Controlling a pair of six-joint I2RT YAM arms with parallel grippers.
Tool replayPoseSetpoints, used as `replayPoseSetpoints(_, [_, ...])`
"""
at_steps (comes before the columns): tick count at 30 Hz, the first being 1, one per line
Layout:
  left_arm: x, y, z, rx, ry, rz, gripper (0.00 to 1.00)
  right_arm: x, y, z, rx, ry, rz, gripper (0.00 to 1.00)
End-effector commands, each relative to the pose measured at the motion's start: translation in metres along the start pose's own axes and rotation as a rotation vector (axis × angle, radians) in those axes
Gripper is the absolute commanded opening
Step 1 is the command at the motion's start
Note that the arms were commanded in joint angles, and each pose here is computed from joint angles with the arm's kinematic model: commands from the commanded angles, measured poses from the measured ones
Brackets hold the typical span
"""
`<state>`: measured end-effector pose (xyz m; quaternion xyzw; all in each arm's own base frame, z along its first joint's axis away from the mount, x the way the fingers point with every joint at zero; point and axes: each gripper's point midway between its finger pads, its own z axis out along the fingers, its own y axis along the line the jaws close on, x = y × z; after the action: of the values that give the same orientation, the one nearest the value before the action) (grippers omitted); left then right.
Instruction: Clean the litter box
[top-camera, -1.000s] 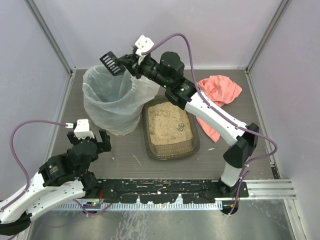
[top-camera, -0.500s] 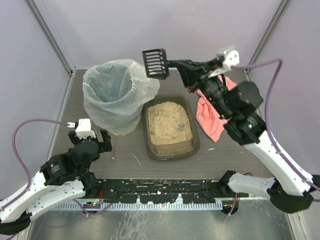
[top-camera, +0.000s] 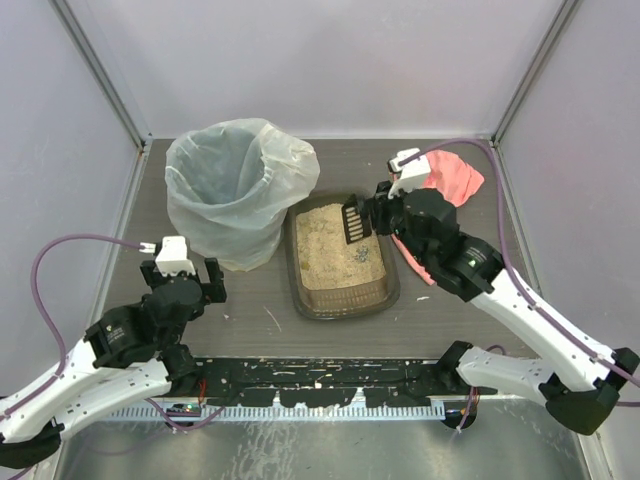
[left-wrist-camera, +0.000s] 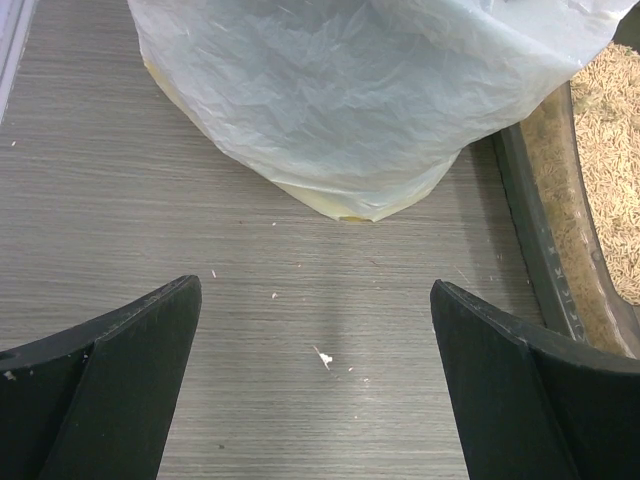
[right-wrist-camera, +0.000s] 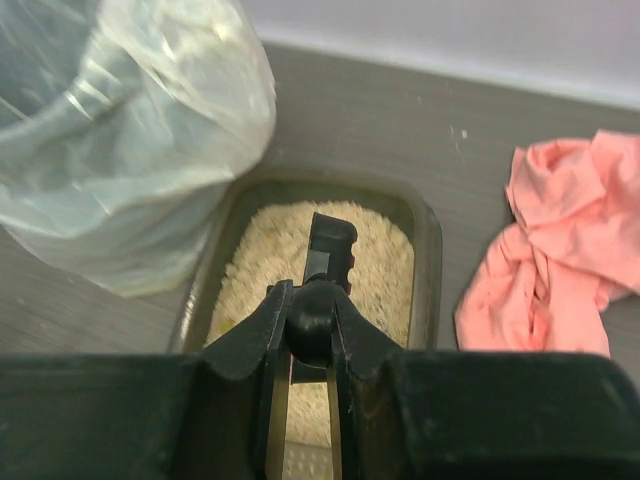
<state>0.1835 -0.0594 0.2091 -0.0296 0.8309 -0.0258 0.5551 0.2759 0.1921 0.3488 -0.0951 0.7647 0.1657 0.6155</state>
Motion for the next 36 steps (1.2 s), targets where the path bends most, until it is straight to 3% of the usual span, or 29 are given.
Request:
replayPoseSetpoints(1, [-0.010,-0.007,0.000,0.021,-0.026,-0.022,1.00,0.025,-0.009,0.008,0.069,0.088,0.003,0.01])
replayPoseSetpoints(12, [-0.011,-0.005,-0.001,0.024,-0.035,-0.033,0.99,0.060,-0.022,0.078,0.258,0.242,-0.227,0.01])
replayPoseSetpoints(20, [-0.011,-0.004,-0.003,0.032,-0.041,-0.044,1.00,0.068,-0.019,0.122,0.314,0.278,-0.345,0.01])
replayPoseSetpoints(36, [-0.011,-0.006,-0.002,0.037,-0.037,-0.038,0.99,0.113,-0.001,0.151,0.236,0.349,-0.312,0.01])
